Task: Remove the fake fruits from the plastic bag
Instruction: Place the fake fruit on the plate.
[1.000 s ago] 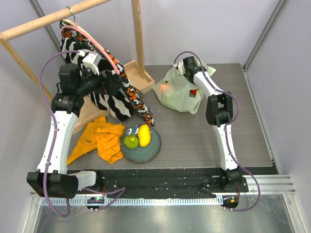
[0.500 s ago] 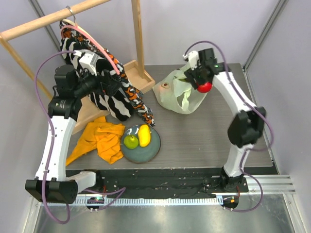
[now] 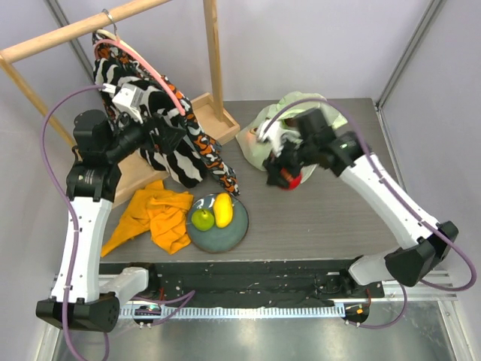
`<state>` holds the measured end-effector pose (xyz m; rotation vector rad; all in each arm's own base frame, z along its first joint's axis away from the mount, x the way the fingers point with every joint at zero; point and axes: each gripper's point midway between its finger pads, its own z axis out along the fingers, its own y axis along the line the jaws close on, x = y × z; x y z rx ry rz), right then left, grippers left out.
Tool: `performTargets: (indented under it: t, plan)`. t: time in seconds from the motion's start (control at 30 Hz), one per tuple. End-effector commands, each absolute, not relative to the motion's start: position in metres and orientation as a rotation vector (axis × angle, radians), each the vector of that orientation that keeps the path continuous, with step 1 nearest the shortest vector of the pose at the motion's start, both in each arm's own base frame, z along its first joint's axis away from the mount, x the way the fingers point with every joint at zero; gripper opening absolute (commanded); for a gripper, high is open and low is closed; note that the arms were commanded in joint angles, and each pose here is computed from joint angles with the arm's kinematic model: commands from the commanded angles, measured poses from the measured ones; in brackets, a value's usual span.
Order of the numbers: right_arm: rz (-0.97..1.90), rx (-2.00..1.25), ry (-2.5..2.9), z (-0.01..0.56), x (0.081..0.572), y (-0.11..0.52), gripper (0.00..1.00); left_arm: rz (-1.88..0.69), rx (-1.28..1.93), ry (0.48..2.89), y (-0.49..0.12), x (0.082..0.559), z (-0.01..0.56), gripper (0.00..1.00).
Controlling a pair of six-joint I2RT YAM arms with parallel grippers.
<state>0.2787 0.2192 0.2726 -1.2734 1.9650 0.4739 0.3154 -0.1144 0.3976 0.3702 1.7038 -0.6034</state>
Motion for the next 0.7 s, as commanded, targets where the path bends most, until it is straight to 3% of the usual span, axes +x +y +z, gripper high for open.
performTargets:
  t: [0.0,0.37,0.67]
  plan:
    - [0.679,-1.611,1.893,0.218,0.215,0.274,0.36,-0.596,0.359,1.639,-0.109,0.303,0.412,0.96]
    - [0.819,-1.741,1.886,0.134,0.21,0.368,0.37,-0.519,0.239,1.581,-0.073,0.268,0.426,0.96]
    - [0.876,-1.826,1.908,0.088,0.211,0.384,0.41,-0.484,0.183,1.568,-0.058,0.27,0.431,0.96]
